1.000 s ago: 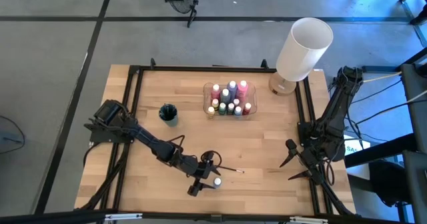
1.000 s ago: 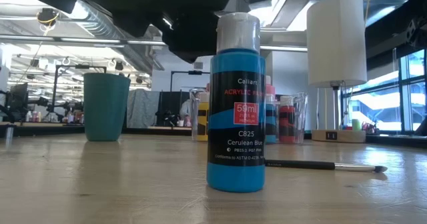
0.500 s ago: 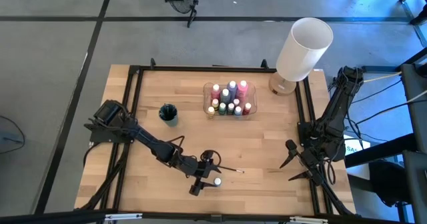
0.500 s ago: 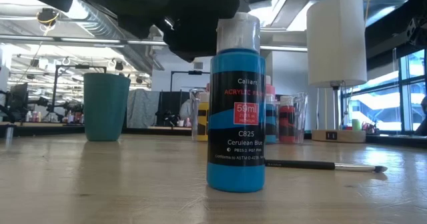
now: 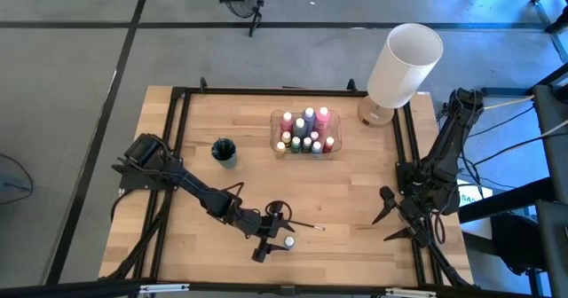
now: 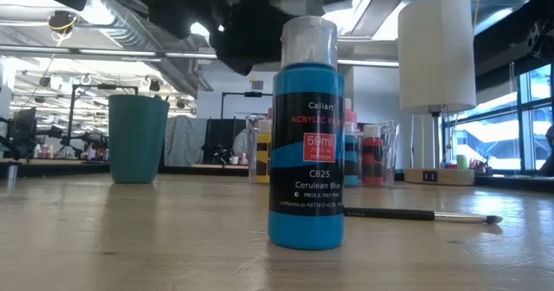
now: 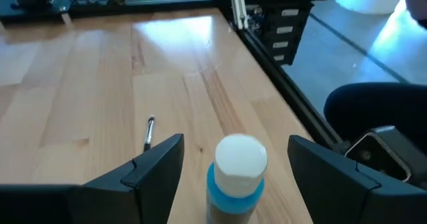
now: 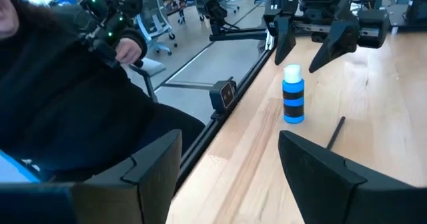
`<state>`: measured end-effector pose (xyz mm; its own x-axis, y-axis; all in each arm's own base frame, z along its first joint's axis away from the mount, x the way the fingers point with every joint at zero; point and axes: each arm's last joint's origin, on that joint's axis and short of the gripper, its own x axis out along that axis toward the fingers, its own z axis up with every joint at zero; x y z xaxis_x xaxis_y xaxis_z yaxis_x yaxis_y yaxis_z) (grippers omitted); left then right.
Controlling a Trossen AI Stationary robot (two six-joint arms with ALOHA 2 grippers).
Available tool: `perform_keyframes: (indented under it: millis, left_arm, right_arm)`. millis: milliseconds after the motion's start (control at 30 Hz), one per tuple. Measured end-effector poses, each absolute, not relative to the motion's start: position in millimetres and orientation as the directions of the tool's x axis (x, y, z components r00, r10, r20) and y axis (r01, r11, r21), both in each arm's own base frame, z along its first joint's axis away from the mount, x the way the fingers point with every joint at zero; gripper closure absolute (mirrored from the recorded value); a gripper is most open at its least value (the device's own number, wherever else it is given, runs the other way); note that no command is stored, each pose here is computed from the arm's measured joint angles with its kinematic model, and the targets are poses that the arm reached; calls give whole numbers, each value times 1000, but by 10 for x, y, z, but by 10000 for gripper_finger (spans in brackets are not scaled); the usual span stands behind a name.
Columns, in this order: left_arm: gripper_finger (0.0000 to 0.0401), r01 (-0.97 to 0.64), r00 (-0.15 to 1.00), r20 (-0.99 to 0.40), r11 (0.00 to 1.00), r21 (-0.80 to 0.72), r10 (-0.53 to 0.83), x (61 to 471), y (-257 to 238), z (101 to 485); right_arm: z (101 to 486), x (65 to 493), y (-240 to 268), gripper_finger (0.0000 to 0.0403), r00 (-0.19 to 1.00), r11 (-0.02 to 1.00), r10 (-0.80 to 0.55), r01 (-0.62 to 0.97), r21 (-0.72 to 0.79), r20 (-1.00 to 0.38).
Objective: Pick & Place Paint Supplies
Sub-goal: Put the blue paint bottle into the transparent bin
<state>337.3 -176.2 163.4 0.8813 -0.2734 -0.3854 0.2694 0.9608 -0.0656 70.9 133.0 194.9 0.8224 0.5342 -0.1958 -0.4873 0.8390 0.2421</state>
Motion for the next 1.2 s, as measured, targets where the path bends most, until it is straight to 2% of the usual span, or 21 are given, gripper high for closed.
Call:
perform_keyframes:
  millis: [533,933,1200]
  left_arm:
    - [136,252,885,-392,967,-46,-250,3349,-1805,1614]
    - [136,252,886,-399,968,-8,-234,3354,-1786,1606]
    - [136,260,877,-415,965,-16,-243,3339,-1800,1593]
  right_arm:
    - [1966,747,1425,151,826,826,543,-494,272,-147]
    - [2008,791,1534,151,830,794,554,-506,337,-60]
    - [1965,803,1566,151,830,802,553,-504,320,-79]
